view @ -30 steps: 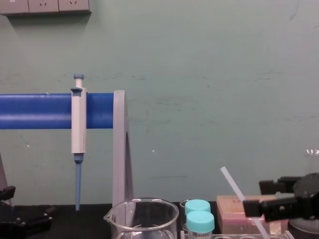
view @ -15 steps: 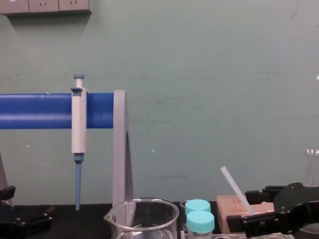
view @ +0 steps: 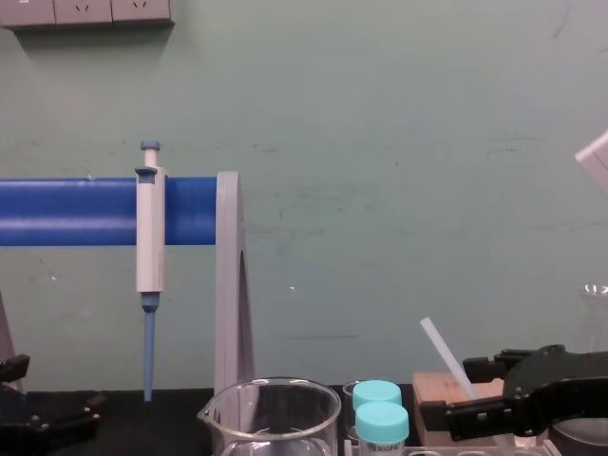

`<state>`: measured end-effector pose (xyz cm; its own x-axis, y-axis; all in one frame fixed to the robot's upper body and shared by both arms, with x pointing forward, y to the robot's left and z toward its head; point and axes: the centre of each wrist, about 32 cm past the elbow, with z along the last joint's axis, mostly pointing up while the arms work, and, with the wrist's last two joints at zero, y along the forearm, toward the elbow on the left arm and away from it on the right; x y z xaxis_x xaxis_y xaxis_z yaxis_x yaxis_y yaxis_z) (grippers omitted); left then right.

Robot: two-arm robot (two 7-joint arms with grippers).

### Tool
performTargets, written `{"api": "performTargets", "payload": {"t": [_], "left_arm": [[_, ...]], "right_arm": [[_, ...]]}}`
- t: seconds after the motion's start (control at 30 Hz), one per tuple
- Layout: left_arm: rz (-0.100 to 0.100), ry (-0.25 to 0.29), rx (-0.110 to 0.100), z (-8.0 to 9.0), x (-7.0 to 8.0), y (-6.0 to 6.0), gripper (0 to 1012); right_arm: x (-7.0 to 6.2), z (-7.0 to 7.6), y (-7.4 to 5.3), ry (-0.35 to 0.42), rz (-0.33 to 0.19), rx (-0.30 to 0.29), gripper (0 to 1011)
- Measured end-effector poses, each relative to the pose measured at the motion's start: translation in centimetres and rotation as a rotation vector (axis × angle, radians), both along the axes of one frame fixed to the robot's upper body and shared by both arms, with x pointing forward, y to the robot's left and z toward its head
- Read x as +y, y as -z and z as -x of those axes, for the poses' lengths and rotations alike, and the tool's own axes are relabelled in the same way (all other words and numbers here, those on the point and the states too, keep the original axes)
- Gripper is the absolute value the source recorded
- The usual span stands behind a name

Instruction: Pick up the stirring rod with one hand, then place it down.

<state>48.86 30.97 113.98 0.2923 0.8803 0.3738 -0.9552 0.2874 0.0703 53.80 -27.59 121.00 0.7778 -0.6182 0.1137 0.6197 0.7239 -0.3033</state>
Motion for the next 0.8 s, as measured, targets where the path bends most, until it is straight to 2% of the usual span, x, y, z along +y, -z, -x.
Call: {"api": "performTargets", "payload": {"t": [0.8], "left_arm": [[0.0, 0.0, 0.0, 0.0, 0.0, 0.0, 1000]], "right_arm": [[0.58, 0.0, -0.01, -0.01, -0.005, -0.008, 998]]}}
